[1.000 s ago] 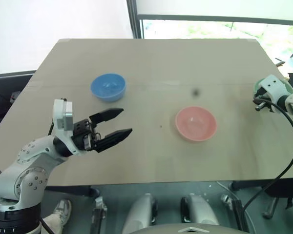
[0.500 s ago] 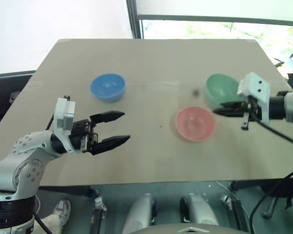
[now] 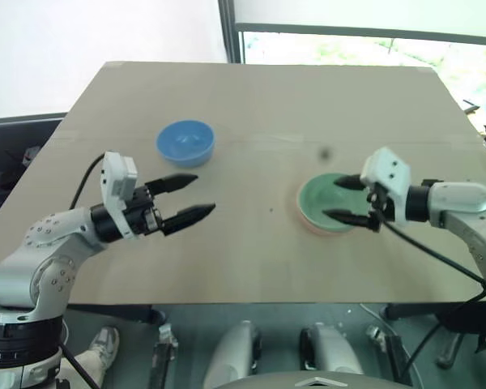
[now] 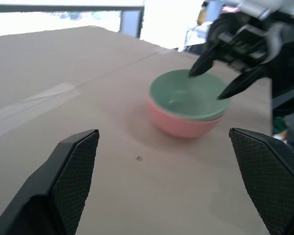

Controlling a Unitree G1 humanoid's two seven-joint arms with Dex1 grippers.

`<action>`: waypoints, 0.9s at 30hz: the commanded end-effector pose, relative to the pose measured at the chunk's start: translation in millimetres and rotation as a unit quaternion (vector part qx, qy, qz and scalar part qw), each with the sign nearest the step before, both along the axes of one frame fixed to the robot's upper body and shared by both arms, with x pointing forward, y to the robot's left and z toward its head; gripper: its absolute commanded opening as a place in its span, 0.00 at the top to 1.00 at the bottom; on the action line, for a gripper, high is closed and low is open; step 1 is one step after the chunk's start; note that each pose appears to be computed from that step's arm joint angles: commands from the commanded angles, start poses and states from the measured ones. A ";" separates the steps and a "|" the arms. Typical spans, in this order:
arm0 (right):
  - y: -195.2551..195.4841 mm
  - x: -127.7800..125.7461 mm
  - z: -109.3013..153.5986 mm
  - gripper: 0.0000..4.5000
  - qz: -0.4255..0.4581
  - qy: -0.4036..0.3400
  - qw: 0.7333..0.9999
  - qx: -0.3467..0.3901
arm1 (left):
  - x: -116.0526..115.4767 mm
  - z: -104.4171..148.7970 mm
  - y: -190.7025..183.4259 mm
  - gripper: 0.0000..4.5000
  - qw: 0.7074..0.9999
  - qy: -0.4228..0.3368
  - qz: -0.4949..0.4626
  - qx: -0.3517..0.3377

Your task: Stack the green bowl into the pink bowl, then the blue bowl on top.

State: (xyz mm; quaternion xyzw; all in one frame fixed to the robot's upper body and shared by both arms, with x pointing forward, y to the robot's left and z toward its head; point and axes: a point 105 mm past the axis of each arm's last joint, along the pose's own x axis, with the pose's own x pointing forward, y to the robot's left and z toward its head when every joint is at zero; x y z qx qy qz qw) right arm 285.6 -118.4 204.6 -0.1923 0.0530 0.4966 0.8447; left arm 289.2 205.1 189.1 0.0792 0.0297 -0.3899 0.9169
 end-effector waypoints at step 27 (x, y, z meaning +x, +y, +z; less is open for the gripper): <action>43.9 21.8 45.8 0.27 0.031 -0.111 0.989 0.096 | 144.1 -14.5 2.8 0.99 0.886 -0.033 0.214 0.411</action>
